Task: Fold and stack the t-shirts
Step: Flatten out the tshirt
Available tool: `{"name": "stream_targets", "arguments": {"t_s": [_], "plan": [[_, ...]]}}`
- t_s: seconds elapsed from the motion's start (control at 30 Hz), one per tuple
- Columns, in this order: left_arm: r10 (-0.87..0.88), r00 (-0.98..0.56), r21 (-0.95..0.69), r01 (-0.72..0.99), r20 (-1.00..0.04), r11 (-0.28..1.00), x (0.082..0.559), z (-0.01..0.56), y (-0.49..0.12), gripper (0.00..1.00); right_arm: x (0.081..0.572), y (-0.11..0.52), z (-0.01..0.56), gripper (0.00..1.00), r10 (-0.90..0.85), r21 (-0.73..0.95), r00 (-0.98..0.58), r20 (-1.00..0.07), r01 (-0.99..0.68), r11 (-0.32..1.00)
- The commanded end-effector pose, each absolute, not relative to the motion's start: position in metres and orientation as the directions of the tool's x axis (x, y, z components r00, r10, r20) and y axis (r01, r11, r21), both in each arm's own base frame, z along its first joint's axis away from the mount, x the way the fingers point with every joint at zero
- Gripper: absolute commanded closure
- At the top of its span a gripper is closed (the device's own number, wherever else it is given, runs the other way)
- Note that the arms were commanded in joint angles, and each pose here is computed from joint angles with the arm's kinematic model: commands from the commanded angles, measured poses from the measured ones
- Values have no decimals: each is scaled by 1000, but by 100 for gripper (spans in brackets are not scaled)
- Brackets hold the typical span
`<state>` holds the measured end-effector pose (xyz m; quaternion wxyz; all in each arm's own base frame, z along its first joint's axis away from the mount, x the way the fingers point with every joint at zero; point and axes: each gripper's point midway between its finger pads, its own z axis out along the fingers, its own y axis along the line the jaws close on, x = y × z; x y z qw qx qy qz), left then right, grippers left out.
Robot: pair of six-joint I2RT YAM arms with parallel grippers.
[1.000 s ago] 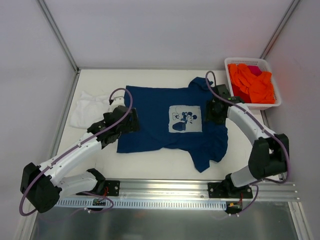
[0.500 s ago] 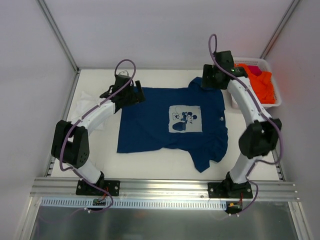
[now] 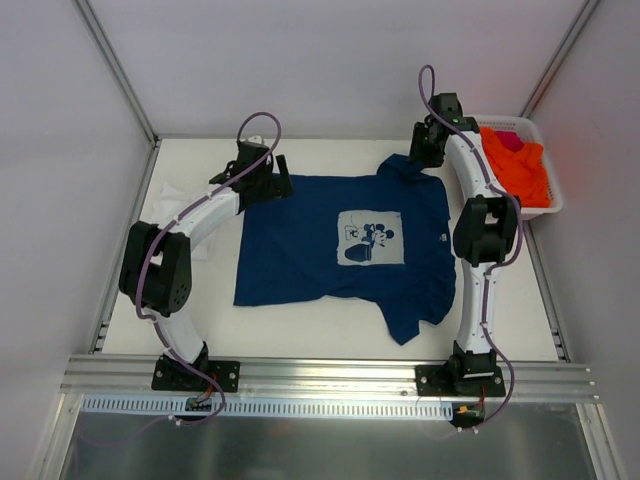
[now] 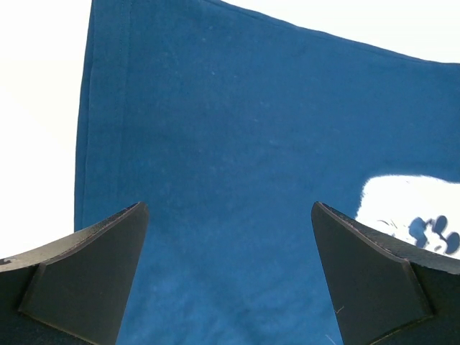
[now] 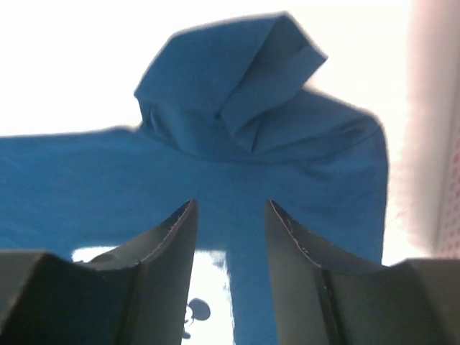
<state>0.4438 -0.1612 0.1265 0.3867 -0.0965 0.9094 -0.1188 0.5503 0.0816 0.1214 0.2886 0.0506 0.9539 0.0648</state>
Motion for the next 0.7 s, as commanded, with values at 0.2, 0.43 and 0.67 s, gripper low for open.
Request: {"name": "stream_targets", "arguments": {"t_s": [0.2, 0.43, 0.67], "plan": [[-278, -684, -316, -73, -674, 946, 467, 120, -170, 1, 594, 87, 132, 56, 195, 268, -754, -627, 26, 963], [-277, -680, -312, -73, -680, 947, 459, 124, -166, 1, 603, 100, 104, 55, 261, 371, -773, -578, 35, 928], [-273, -660, -305, -69, -700, 950, 452, 136, -160, 1, 616, 111, 96, 55, 289, 423, -755, -589, 16, 906]]}}
